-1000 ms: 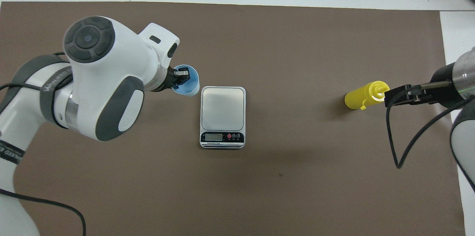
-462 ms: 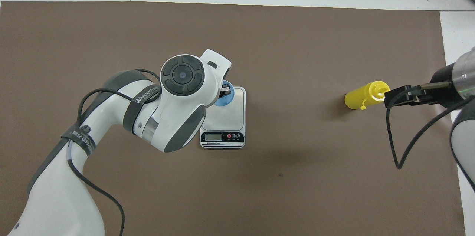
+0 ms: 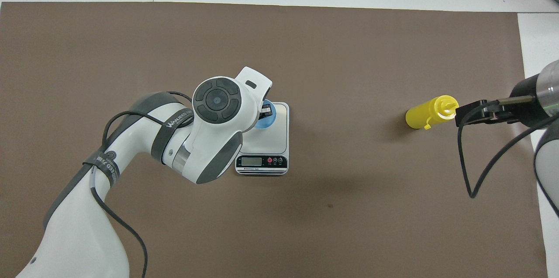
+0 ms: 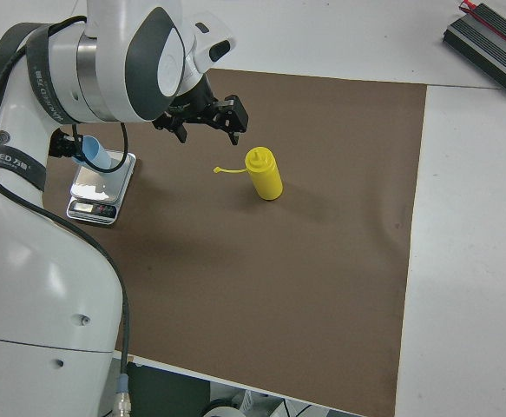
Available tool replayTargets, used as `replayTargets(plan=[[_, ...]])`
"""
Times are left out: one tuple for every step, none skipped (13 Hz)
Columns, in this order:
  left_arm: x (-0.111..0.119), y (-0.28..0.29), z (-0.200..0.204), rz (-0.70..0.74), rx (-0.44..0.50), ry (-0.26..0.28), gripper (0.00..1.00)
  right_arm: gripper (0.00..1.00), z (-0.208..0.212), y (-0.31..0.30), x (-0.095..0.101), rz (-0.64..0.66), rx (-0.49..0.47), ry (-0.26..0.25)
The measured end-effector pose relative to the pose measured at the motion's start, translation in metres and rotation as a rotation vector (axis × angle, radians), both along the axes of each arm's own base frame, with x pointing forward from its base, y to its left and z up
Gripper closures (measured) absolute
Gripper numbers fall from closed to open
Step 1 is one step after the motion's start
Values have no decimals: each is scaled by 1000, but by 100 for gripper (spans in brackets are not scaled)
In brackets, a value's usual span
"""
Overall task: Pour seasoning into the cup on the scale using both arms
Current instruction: 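Carry the cup with the left gripper onto the scale, then release the cup and withdraw the left gripper while the right gripper opens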
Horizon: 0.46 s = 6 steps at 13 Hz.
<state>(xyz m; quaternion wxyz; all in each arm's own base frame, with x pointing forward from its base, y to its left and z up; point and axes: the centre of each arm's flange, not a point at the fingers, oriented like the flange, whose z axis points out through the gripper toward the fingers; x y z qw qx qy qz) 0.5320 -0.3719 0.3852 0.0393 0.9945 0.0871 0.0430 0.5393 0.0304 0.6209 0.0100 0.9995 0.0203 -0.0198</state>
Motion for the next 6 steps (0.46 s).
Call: replayTargets(plan=[[0,0,0,0,-1,-1,96,0,0,0,0,-1,0,0],[1,0,0,1,-1,-2,96,0,0,-1,0,-2,0,-1],[1,1,0,2,-1,-3,96,0,0,-3,0,-5,0,-2],[2,2,0,4,-1,-4,94,0,0,-7,1,-14,0,-3],[2,3,0,5,-1,-4,90,0,1,-15,2,-27,0,-9],[3,3,0,6,-1,-5,78,0,2,-21,3,-39,1,-18]])
